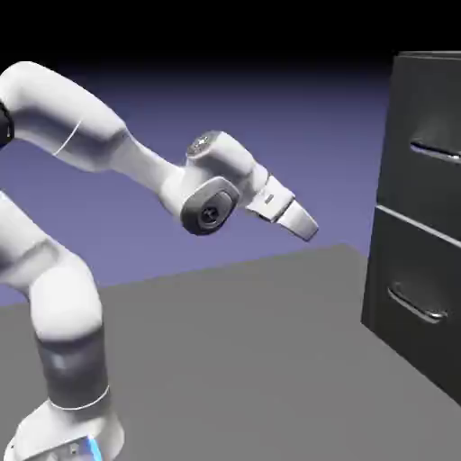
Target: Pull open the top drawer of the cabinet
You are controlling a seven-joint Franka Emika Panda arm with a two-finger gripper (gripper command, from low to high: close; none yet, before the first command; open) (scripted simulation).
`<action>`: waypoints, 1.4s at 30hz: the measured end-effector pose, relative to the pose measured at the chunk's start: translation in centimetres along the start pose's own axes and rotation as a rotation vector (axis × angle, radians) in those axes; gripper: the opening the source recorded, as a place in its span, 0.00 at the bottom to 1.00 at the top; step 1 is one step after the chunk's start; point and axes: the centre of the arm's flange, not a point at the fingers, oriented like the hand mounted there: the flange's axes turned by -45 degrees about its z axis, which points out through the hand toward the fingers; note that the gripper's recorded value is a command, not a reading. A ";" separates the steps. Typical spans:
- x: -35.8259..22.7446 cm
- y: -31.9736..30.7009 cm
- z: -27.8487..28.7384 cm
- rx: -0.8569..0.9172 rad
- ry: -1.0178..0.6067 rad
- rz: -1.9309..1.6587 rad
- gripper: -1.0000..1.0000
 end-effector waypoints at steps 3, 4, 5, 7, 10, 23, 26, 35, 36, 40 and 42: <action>-1.0 2.6 3.5 0.018 -0.111 0.202 0.50; -1.5 3.4 4.6 0.020 -0.147 0.269 0.50; -2.1 4.3 5.8 0.019 -0.183 0.334 0.50; -3.3 5.9 8.0 0.012 -0.252 0.464 0.50; -5.5 8.3 11.0 -0.015 -0.346 0.653 0.50; -14.9 18.4 18.5 -0.280 -0.504 1.386 0.50; -16.1 20.8 18.9 -0.348 -0.462 1.526 0.50; -15.0 27.2 17.9 -0.459 -0.161 1.837 0.50; -14.4 27.7 17.7 -0.457 -0.115 1.859 0.50; -11.0 29.3 16.4 -0.416 0.080 1.918 0.50; -8.7 29.6 15.6 -0.373 0.179 1.929 0.50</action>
